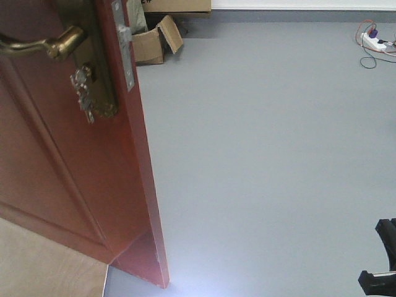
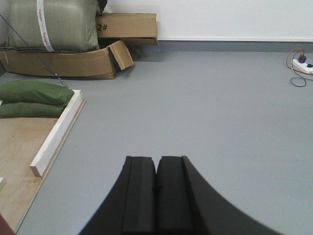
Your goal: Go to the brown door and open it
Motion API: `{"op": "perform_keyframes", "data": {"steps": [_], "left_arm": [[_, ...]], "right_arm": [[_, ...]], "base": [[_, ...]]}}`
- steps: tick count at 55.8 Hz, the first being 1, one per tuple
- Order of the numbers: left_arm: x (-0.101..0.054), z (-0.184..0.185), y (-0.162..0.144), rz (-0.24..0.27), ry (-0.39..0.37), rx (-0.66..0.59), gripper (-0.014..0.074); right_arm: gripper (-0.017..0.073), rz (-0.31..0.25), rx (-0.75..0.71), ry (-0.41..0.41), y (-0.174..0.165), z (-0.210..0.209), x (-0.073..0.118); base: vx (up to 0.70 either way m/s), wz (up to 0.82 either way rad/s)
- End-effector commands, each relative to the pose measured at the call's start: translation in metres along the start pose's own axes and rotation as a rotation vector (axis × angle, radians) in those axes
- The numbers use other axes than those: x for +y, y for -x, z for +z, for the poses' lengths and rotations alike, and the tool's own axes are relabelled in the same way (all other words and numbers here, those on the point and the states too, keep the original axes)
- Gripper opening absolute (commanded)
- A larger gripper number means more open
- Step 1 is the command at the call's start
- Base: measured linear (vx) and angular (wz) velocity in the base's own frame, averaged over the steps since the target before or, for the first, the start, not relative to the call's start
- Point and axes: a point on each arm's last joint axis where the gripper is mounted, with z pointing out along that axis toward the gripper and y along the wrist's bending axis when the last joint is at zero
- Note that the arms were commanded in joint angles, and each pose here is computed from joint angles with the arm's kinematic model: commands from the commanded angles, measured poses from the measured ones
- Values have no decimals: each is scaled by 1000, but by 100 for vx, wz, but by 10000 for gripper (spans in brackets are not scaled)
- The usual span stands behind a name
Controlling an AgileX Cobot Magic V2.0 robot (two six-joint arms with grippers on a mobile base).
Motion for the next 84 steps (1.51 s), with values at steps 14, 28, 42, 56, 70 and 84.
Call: {"op": "perform_keyframes", "data": {"steps": [14, 28, 42, 56, 70, 84], "left_arm": [[0, -5, 14, -5, 20, -61, -4], [0, -5, 14, -5, 20, -61, -4], [0, -5, 14, -5, 20, -61, -4], [0, -5, 14, -5, 20, -61, -4], [0, -5, 14, -5, 20, -61, -4], [0, -5, 14, -5, 20, -61, -4]], "right_arm": [[0, -13, -82, -5, 6, 0, 0], [0, -13, -82, -5, 6, 0, 0], [0, -13, -82, -5, 6, 0, 0], [0, -13, -82, -5, 6, 0, 0], [0, -13, -82, -5, 6, 0, 0], [0, -13, -78, -5, 6, 0, 0]], "base": [[17, -1], [10, 1], [6, -1], [8, -2], [9, -2], [9, -1]]}}
